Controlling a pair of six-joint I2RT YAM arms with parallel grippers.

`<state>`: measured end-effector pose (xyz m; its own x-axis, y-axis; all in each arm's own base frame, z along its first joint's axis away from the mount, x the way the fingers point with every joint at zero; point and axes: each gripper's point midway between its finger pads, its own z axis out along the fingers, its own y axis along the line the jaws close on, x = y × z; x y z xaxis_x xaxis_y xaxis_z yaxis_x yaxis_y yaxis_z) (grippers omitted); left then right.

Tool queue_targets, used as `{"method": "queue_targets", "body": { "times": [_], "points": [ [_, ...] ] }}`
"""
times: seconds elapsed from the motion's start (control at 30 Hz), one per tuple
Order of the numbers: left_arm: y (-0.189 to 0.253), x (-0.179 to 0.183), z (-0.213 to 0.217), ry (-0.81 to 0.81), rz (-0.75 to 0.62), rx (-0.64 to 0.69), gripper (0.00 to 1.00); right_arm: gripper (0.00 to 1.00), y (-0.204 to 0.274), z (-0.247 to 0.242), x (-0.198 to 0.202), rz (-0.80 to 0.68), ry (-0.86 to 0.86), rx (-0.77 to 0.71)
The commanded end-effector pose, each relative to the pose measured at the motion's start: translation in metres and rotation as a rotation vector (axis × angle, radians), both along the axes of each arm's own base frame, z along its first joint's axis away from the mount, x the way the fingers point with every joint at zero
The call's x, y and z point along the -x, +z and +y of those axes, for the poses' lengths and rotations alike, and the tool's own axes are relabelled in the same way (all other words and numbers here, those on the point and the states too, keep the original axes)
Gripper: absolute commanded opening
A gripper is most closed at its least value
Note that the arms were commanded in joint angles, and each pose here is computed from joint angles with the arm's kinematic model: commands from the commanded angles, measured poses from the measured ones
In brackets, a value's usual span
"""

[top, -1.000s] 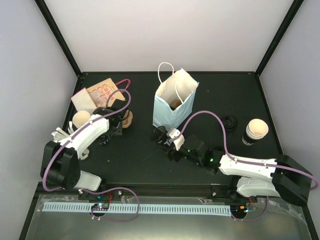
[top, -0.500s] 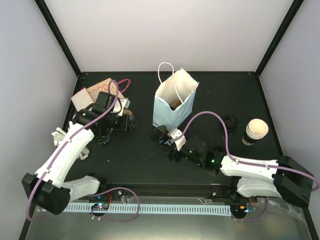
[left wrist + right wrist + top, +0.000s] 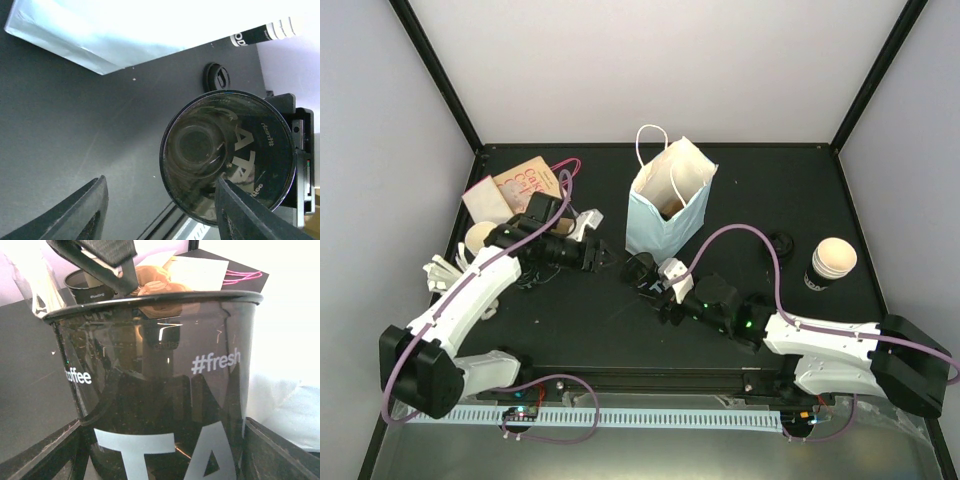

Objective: Pack the takeout coffee

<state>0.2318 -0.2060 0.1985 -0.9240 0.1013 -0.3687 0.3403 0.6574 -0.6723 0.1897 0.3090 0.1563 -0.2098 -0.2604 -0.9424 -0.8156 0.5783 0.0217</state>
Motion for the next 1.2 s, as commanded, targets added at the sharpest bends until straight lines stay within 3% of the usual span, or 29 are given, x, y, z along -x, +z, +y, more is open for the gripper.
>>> {"method": "queue_targets", "body": {
  "times": [0.0, 0.57, 0.8, 0.97, 1.03, 1.17],
  "points": [
    [0.007, 0.003, -0.016, -0.053, 0.033, 0.106, 0.58, 0.80, 0.017, 0.006, 0.003, -0.030, 0.023, -0.063],
    [-0.024, 0.012, -0.036, -0.098, 0.154, 0.121, 0.42, 0.80, 0.019, 0.012, 0.004, -0.036, 0.051, -0.058],
    [-0.031, 0.011, -0.037, -0.096, 0.161, 0.102, 0.17, 0.80, 0.017, 0.013, 0.002, -0.031, 0.044, -0.051],
    [-0.031, 0.009, -0.036, -0.090, 0.148, 0.094, 0.02, 0.92, 0.009, 0.013, -0.003, -0.004, 0.014, -0.012],
    [-0.030, 0.008, -0.035, -0.086, 0.139, 0.088, 0.02, 0.99, 0.008, 0.012, -0.001, 0.001, 0.019, -0.007],
    [-0.031, 0.005, -0.032, -0.072, 0.124, 0.059, 0.02, 1.00, 0.007, 0.009, -0.001, 0.012, 0.013, 0.006]
  ]
}}
